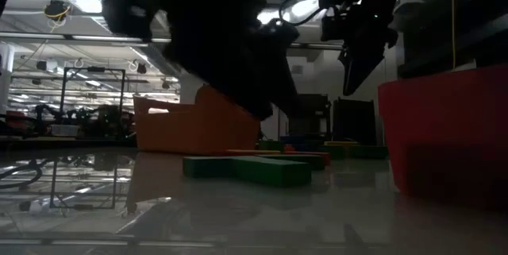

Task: Sort blocks by size
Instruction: Put the large green block into the orange bin

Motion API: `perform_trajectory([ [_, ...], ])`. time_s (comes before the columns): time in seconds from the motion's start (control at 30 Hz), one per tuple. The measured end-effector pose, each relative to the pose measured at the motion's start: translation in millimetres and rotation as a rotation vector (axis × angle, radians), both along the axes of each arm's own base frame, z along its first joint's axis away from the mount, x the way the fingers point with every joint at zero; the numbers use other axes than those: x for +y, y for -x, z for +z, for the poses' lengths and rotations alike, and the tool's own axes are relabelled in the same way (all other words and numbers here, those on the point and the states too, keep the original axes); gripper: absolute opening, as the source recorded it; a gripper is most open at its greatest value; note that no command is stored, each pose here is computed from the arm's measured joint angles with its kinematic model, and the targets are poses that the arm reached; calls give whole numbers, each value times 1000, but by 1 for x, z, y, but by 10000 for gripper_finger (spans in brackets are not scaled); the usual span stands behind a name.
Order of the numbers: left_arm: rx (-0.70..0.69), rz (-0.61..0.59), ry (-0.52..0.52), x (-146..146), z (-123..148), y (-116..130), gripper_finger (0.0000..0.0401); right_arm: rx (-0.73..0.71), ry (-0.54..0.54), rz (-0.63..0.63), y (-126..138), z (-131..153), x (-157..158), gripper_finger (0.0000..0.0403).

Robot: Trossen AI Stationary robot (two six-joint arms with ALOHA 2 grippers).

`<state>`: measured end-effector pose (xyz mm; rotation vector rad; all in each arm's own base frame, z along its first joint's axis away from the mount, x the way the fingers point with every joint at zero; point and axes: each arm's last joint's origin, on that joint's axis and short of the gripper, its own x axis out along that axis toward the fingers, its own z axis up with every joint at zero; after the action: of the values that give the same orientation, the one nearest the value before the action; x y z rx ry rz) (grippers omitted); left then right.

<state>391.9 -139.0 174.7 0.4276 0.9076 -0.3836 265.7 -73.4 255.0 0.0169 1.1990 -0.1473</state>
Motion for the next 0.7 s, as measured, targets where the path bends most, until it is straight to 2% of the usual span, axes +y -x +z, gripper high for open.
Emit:
perform_trajectory([
  [0.17, -3, -4, 30, 12, -9, -1, 219, -2, 0, 0, 0, 0, 0, 140],
  [0.3, 65, -38, 81, 16, -25, -1, 219, -1, 0, 0, 0, 0, 0, 140],
  [0.47, 68, -87, 29, 19, -41, -5, 219, 0, 1, 2, 0, 0, 0, 140],
  [0.7, 59, -93, 9, 25, -44, -9, 210, 44, 14, 30, 4, -1, 0, 140],
])
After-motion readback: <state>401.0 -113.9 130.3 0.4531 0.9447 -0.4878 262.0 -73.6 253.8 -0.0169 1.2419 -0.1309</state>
